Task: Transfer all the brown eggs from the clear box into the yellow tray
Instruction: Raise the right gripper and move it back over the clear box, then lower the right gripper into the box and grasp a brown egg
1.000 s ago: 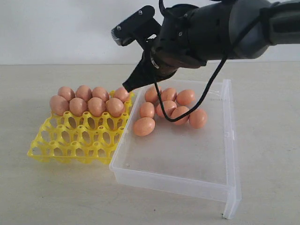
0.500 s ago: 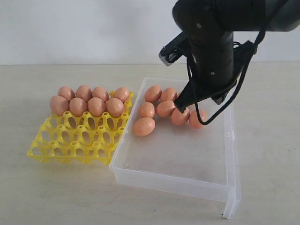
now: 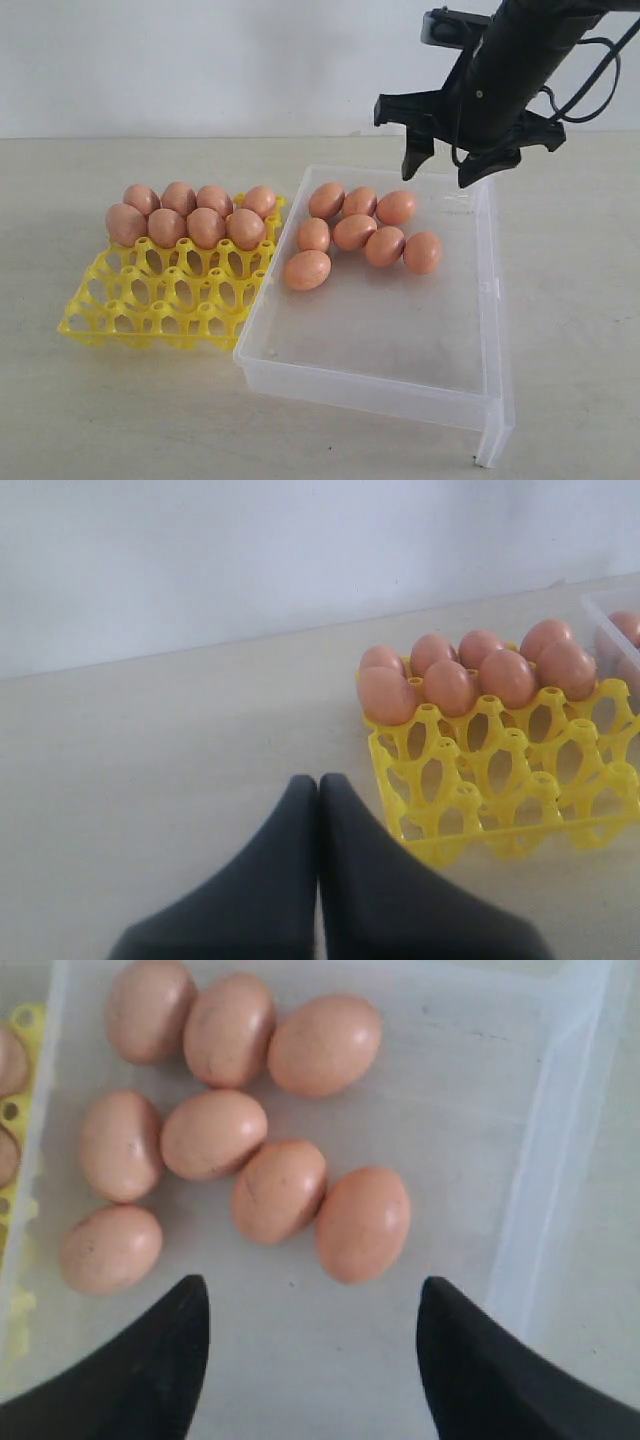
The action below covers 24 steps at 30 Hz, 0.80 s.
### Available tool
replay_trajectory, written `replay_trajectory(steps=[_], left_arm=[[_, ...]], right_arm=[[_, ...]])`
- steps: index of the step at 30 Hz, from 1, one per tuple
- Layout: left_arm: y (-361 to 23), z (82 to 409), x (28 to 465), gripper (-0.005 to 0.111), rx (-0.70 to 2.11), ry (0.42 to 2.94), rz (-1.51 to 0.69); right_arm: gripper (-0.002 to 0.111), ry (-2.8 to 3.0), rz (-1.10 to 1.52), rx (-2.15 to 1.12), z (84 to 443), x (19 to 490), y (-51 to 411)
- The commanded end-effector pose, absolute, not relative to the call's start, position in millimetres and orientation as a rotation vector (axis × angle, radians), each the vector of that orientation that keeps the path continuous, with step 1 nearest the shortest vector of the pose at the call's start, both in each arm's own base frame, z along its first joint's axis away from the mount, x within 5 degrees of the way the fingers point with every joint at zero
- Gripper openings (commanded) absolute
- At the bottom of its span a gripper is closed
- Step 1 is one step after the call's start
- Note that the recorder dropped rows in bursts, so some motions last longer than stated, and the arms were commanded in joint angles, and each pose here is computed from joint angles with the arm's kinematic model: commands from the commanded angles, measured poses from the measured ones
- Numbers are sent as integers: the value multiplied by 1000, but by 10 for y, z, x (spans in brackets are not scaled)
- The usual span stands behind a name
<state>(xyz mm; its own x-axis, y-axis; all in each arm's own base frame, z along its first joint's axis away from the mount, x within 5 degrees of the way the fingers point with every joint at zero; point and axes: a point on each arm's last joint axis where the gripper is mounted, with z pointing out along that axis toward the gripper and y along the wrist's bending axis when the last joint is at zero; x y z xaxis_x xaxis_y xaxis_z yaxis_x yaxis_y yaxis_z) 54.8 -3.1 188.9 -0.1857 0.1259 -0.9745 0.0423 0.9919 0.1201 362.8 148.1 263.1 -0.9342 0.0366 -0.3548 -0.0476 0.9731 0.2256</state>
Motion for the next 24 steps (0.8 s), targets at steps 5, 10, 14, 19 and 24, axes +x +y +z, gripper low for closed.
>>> replay_trajectory(steps=[5,10,14,19,24], left_arm=[[-33,1882,548,-4,117,1756,64],[-33,1882,548,-4,117,1756,64],[-33,1882,548,-4,117,1756,64],[-33,1882,548,-4,117,1756,64],[-33,1882,548,-4,117,1756,64]], right_arm=[[59,2768,468,161,2242,3846,1598],[59,2862,439,236,2004,3859,1607],[59,2880,394,284,1985,3850,1578],[59,2852,284,338,1963,3875,1504],[59,2886,255,370,1777,3908,1511]])
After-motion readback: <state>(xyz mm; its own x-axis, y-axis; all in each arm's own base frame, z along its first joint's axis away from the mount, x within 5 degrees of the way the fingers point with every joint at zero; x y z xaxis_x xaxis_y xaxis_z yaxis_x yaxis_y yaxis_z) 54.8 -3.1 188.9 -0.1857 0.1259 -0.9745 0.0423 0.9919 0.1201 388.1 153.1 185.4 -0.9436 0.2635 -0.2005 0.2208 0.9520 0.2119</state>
